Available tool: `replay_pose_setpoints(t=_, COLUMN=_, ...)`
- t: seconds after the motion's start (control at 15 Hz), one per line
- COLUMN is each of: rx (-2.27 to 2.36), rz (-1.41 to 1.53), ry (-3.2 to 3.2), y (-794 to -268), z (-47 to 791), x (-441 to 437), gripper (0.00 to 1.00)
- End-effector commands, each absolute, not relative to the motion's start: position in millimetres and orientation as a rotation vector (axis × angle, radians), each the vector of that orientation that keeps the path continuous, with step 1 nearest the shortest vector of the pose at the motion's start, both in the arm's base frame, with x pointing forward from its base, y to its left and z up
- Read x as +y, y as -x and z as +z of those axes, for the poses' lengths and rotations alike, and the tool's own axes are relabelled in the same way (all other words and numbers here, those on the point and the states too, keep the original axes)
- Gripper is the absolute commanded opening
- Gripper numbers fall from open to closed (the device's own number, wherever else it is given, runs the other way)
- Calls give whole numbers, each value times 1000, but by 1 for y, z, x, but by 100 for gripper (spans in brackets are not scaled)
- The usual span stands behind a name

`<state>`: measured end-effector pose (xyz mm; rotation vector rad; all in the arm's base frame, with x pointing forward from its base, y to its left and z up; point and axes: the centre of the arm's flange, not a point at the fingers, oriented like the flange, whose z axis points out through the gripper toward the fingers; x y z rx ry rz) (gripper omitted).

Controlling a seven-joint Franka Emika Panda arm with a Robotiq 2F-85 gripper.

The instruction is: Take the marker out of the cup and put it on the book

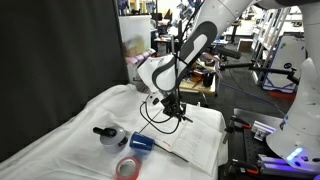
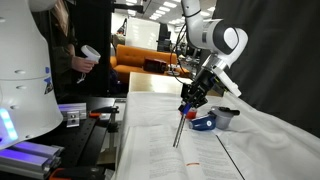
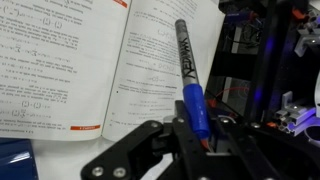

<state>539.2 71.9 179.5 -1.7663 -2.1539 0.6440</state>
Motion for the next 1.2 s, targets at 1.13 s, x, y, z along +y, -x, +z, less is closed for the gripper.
replay_pose_setpoints(t=1.13, rx=-2212, rz=462, ry=1835, y=-578, z=132, x=30, gripper=5)
